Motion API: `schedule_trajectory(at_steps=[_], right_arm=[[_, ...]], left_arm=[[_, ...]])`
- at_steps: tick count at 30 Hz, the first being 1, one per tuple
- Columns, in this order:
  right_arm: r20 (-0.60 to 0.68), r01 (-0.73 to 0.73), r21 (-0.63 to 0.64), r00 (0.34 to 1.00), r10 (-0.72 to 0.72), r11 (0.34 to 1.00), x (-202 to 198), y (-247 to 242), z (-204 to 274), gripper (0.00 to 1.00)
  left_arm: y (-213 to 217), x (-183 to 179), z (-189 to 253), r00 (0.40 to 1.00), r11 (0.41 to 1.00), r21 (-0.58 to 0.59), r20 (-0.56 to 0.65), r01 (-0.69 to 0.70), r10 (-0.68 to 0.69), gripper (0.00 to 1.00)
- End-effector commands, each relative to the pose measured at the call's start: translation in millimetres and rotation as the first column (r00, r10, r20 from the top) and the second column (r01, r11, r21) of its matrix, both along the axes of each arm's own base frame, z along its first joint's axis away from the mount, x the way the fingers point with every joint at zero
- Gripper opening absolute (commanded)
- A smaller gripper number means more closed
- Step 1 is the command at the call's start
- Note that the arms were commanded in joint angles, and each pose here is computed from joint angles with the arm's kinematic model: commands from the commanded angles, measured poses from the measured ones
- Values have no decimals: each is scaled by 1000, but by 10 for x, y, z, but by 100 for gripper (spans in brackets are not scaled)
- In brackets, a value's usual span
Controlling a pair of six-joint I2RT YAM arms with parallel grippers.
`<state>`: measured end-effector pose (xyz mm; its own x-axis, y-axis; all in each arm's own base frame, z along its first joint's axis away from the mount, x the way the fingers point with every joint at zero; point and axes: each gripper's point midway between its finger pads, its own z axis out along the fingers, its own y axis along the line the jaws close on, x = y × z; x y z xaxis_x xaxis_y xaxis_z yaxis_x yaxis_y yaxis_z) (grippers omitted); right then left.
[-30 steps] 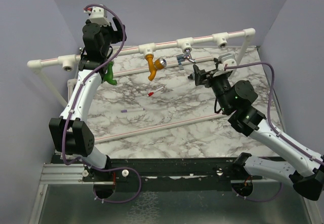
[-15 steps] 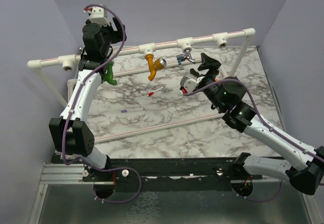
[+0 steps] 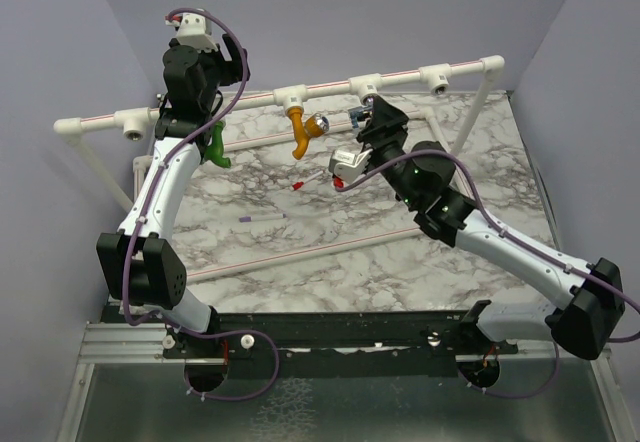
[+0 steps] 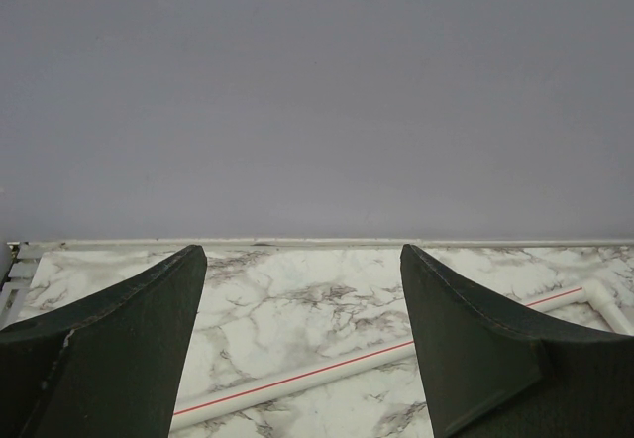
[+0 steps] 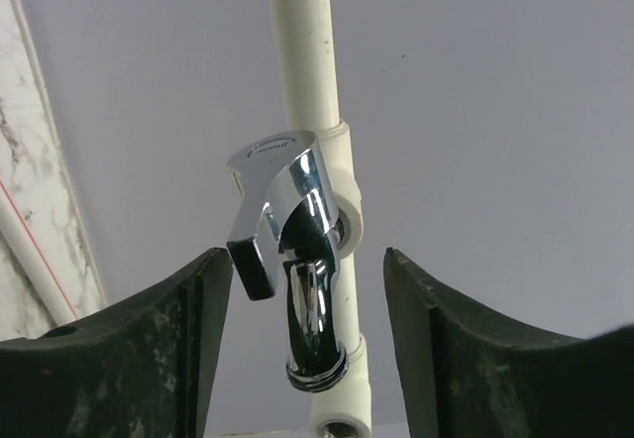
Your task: Install the water faucets
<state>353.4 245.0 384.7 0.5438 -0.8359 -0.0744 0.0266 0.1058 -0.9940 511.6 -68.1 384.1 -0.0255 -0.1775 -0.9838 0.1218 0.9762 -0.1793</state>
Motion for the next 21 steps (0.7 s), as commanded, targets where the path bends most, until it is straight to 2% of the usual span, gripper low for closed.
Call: schedule_trajectory(at_steps=[1,5,7,12,17,21], right_arm=[[110,6,-19,994,-4,1000,18,49,301,63],[120,-1,-15,993,3,1000,33,83,301,51],[126,0,-9,992,1,1000,38,91,319,39],[121,14,14,993,-16,1000,63,94,300,2],[99,1,96,995,-10,995,33,124,242,0],[71,3,224,997,-19,975,23,103,246,1]], left_arm=[[-17,-155,-1580,895,999,36,-447,24,-6,81],[-15,-152,-1588,894,999,38,-448,23,-4,81],[-10,-148,-1600,893,999,40,-450,22,-2,81],[-10,-154,-1590,893,999,39,-449,22,-2,81],[-9,-155,-1584,894,999,38,-448,22,-3,81],[-14,-156,-1582,894,999,35,-448,22,-4,81]])
